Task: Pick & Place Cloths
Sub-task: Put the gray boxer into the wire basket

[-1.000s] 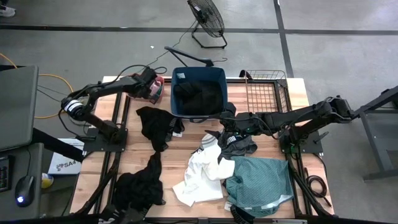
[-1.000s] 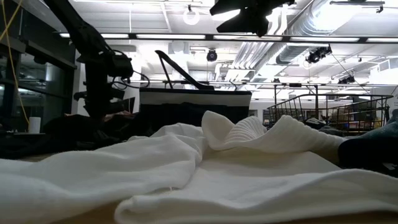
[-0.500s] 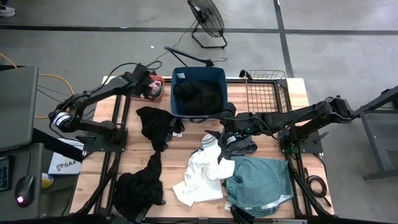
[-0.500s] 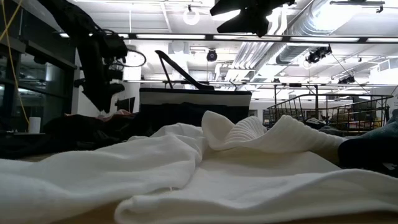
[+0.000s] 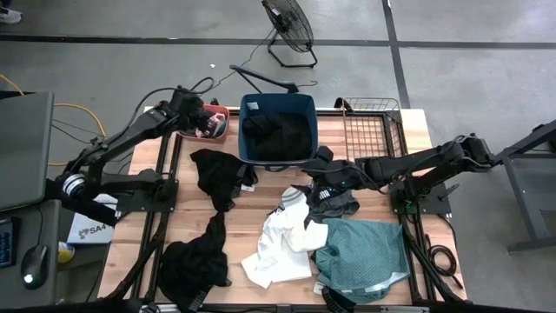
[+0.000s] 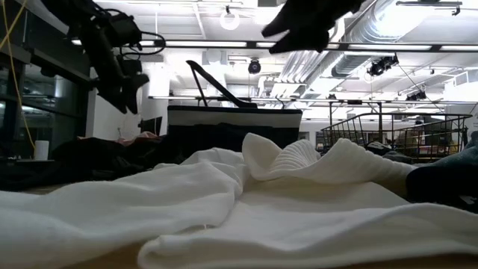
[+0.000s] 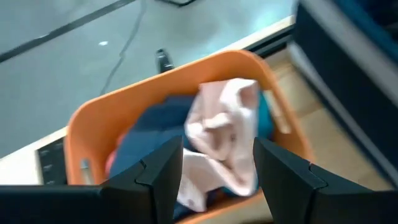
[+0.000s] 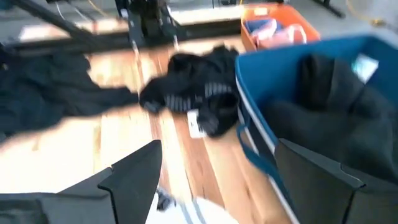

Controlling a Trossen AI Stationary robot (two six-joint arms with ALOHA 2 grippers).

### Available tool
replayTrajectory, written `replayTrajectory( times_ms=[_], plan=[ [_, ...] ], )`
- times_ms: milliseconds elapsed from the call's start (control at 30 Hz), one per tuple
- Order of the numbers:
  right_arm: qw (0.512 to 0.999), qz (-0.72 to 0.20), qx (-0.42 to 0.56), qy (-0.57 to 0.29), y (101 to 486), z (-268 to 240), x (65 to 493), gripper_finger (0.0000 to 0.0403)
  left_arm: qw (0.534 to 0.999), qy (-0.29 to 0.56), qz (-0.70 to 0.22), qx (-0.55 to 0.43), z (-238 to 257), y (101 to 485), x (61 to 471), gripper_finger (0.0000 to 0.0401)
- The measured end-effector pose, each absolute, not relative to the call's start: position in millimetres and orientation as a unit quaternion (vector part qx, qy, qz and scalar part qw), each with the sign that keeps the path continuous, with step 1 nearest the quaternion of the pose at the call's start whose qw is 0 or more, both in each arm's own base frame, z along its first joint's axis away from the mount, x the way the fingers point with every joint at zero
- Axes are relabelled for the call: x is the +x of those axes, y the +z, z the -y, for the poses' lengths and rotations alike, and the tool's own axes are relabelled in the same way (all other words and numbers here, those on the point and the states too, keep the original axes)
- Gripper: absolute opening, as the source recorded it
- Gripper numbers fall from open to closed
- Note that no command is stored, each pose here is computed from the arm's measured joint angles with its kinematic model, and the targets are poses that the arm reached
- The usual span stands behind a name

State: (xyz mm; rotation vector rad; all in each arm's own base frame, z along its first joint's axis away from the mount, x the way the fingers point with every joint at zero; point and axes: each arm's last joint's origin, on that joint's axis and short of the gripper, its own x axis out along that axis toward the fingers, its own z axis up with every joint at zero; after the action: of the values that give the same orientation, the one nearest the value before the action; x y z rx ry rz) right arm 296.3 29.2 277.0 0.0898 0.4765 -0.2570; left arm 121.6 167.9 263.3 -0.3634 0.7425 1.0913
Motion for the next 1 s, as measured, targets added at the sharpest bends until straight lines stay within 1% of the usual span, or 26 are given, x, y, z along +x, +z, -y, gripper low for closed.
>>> replayTrajectory(
  times_ms=[267, 500, 867, 1000],
  plan=[
    [0.918, -0.352, 0.082, -0.162, 256.5, -27.4, 279.9, 0.0303, 0.829, 0.433, -0.292, -0.198, -154.0, 277.7, 117.9, 0.019],
    [0.874, -0.432, 0.099, -0.199, 244.1, -25.3, 264.5, 0.0303, 0.849, 0.412, -0.262, -0.204, -142.3, 287.6, 114.2, 0.019],
    [0.827, -0.47, 0.166, -0.26, 208.0, -23.0, 246.3, 0.0303, 0.882, 0.347, -0.273, -0.164, -107.4, 290.3, 145.1, 0.019],
    [0.815, -0.493, 0.173, -0.251, 196.0, -23.7, 239.8, 0.0303, 0.898, 0.311, -0.268, -0.156, -94.3, 292.2, 154.5, 0.019]
  ],
)
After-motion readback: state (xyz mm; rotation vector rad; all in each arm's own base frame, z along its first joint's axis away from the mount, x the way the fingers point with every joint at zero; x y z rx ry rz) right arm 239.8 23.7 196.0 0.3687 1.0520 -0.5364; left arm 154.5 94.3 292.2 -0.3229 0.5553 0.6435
